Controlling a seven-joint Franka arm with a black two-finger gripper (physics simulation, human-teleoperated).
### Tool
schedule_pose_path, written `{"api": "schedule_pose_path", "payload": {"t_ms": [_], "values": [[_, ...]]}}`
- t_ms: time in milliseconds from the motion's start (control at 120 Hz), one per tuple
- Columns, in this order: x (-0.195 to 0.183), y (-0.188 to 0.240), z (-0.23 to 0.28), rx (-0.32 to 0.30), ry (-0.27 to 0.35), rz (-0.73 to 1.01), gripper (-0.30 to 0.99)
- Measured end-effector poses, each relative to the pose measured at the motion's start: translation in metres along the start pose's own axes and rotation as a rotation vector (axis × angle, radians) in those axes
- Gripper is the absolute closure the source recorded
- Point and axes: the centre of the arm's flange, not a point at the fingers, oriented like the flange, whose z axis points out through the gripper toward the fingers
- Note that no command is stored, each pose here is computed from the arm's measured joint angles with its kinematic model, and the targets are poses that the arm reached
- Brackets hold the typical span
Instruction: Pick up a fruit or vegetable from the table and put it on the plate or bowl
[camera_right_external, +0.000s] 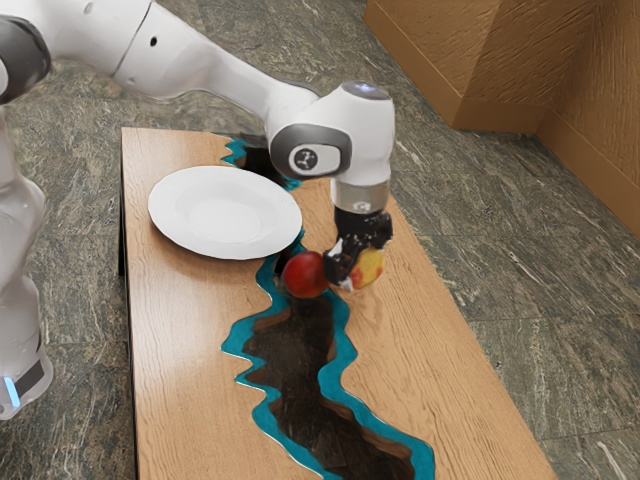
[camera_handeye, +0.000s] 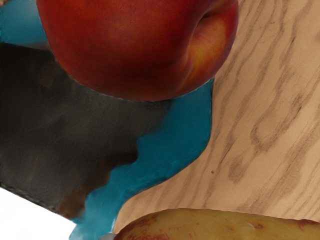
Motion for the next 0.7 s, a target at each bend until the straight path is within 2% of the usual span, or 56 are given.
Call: {"api": "schedule_pose_path", "payload": {"t_ms": [75, 133, 208, 292, 500, 700], "values": [[0.024, 0.006, -0.049, -0.078, -0.010, -0.013, 0.65], [0.040, -0.006, -0.086, -0.133, 0.004, -0.025, 0.66], [0.073, -0.020, -0.112, -0.159, 0.030, -0.099, 0.64], [0.114, -0.031, -0.119, -0.143, 0.060, -0.226, 0.65], [0.173, -0.077, -0.100, -0.060, 0.078, -0.394, 0.65], [0.199, -0.094, -0.093, -0.018, 0.075, -0.477, 0.65]]}}
